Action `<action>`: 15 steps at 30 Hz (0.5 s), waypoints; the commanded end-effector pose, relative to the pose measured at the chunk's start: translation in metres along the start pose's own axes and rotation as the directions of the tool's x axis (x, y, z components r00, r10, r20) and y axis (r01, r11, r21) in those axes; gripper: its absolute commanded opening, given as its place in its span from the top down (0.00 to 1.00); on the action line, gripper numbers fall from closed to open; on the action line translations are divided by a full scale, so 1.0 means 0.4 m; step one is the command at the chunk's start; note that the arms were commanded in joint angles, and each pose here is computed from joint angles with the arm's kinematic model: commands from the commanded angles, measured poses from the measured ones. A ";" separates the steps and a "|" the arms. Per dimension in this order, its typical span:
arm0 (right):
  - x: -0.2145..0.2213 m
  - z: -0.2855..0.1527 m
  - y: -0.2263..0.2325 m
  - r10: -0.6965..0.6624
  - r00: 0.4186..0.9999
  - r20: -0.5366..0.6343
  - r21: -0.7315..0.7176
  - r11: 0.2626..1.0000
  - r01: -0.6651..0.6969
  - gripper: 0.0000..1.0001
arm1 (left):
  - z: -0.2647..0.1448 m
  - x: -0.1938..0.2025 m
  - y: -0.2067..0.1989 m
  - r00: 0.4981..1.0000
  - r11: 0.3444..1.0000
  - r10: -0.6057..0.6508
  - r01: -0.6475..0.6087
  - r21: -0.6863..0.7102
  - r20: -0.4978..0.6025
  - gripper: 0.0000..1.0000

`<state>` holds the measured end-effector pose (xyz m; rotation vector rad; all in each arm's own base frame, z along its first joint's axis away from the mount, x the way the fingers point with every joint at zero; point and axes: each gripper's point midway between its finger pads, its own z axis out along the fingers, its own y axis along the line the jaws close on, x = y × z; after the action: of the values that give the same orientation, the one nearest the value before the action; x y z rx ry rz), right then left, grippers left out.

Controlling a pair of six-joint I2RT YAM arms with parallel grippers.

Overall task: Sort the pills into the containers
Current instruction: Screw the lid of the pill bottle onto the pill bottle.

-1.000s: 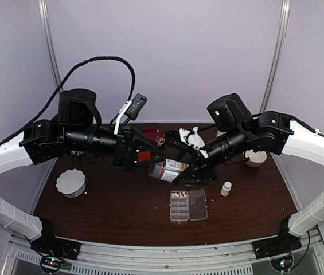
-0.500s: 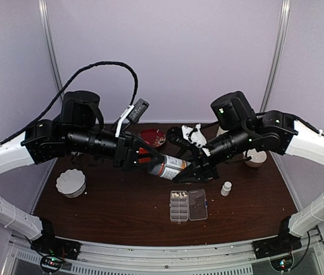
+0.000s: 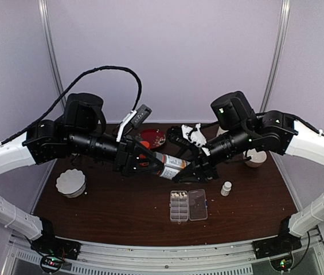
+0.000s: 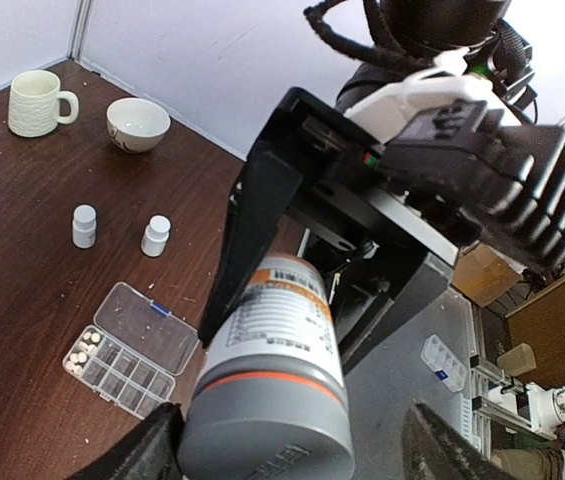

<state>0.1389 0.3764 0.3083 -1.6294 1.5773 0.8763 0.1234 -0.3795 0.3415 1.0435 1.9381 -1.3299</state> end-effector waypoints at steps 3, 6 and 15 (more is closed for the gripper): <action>-0.025 -0.012 -0.009 -0.010 0.999 0.037 0.025 1.000 0.009 1.00 | -0.003 -0.015 -0.019 0.999 0.999 0.031 -0.032 0.024 0.013 0.37; -0.023 -0.009 -0.010 -0.005 0.999 0.035 0.023 1.000 0.004 1.00 | -0.002 -0.015 -0.016 0.999 0.999 0.036 -0.036 0.020 0.013 0.44; -0.020 -0.003 -0.012 0.007 1.000 0.031 0.021 1.000 -0.007 1.00 | 0.005 -0.007 -0.016 0.998 0.998 0.057 -0.057 0.028 -0.004 0.34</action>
<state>0.1378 0.3763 0.3082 -1.6291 1.5821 0.8854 0.1256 -0.3786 0.3367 1.0630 1.9379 -1.2959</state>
